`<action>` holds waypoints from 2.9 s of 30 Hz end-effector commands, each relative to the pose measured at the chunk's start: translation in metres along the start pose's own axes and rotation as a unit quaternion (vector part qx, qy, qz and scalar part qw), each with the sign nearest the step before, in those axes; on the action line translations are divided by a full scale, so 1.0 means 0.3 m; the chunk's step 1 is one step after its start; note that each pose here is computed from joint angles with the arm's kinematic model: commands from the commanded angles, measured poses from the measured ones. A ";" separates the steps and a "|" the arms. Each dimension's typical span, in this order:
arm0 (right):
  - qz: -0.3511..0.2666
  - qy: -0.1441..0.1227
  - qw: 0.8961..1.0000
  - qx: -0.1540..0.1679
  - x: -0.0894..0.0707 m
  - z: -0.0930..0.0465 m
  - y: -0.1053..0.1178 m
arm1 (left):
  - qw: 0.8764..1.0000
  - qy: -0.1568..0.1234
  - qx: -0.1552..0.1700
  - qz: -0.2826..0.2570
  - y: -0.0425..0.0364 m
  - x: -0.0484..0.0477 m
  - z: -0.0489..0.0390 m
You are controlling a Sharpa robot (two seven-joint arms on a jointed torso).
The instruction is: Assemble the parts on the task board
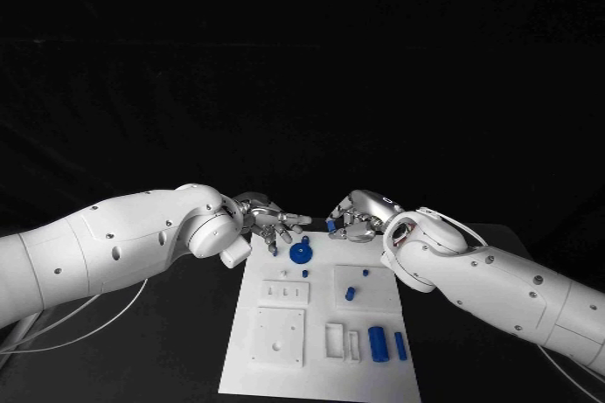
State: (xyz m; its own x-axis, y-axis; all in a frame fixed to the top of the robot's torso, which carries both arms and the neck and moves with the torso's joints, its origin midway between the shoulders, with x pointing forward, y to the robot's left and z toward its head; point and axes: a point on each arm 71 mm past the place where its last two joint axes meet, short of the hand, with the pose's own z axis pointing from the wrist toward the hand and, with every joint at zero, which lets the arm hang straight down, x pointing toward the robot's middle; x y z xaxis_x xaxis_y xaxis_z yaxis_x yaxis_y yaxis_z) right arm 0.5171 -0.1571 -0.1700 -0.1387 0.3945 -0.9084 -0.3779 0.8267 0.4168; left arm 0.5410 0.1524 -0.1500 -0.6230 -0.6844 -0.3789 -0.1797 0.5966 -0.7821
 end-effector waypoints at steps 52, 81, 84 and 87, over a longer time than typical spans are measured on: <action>-0.035 0.009 0.999 -0.027 0.062 0.014 0.167 | 1.000 0.015 -0.014 0.016 -0.037 0.062 0.031; -0.037 0.021 0.999 -0.026 0.075 0.016 0.169 | 1.000 0.007 -0.007 0.022 -0.040 0.058 0.033; -0.038 0.022 0.999 -0.026 0.076 0.016 0.167 | 1.000 0.003 -0.005 0.020 -0.041 0.056 0.032; -0.038 0.023 0.999 -0.025 0.078 0.016 0.166 | 1.000 0.001 -0.004 0.020 -0.042 0.056 0.032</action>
State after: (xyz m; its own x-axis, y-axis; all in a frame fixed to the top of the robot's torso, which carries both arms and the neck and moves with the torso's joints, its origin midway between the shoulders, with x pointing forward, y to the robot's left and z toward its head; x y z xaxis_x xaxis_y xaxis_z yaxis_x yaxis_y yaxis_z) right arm 0.5003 -0.1060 -0.1670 -0.1334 0.3338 -0.9332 -0.4297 0.8290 0.3579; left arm 0.5400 0.1330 -0.1554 -0.6376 -0.6537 -0.4076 -0.1859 0.6440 -0.7421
